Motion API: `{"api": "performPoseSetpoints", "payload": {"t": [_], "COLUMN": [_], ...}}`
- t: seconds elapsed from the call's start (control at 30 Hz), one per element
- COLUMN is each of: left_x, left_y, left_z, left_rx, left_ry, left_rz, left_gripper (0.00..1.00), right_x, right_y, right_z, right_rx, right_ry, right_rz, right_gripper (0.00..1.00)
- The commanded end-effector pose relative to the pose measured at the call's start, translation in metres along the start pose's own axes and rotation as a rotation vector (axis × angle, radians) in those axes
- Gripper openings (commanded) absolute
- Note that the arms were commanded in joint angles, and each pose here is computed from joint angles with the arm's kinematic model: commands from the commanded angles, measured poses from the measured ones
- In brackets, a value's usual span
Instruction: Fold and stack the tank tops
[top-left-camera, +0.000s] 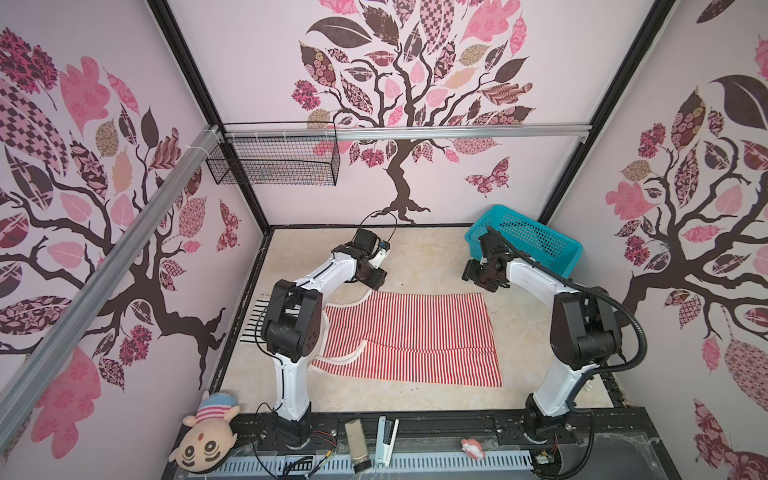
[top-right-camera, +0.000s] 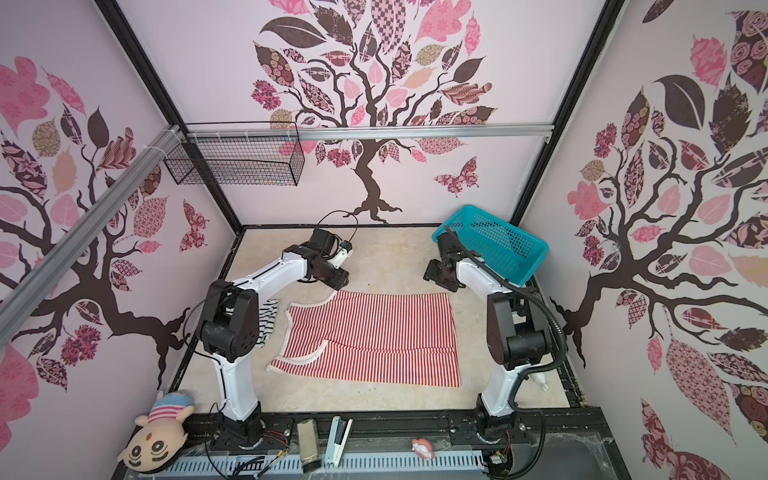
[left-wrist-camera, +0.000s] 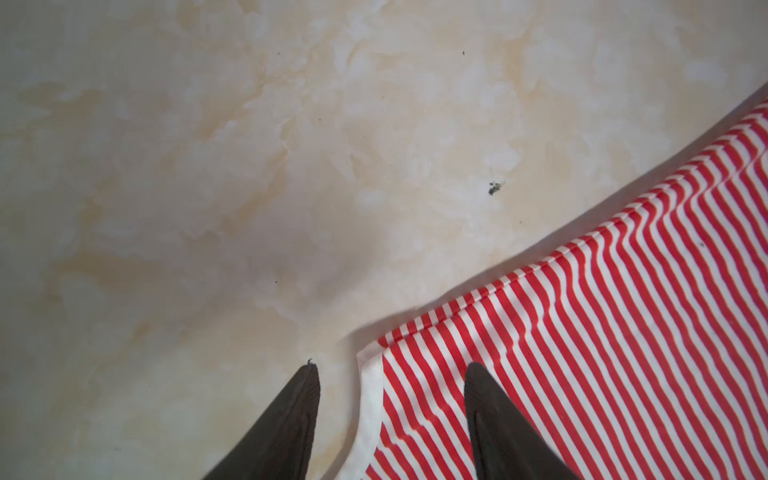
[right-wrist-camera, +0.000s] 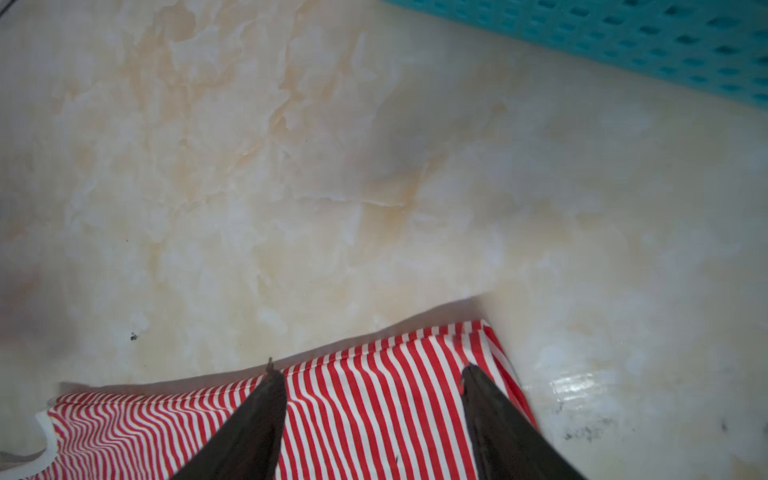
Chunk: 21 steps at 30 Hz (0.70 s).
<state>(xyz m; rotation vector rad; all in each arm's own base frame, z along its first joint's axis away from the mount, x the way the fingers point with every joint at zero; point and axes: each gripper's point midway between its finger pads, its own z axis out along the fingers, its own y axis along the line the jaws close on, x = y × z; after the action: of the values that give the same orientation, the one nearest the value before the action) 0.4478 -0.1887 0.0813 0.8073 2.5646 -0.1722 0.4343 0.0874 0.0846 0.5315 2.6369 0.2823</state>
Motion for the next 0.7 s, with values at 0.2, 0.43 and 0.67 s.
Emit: {"api": "performPoseSetpoints", "payload": {"t": [0.2, 0.43, 0.67], "left_x": [0.005, 0.019, 0.029], "left_y": [0.021, 0.020, 0.009], "left_z": [0.014, 0.023, 0.029], "left_rx": [0.036, 0.097, 0.151], "left_ry": [0.020, 0.056, 0.091], "left_rz": [-0.098, -0.109, -0.108], "left_gripper": [0.59, 0.60, 0.60], "right_x": [0.008, 0.013, 0.017], "right_y": [-0.029, -0.048, -0.069], "right_z": [0.030, 0.033, 0.041], "right_rx": [0.145, 0.188, 0.238], "right_ry": [0.055, 0.045, 0.057], "right_rz": [-0.019, -0.012, -0.002], "right_gripper": [0.59, 0.60, 0.61]}}
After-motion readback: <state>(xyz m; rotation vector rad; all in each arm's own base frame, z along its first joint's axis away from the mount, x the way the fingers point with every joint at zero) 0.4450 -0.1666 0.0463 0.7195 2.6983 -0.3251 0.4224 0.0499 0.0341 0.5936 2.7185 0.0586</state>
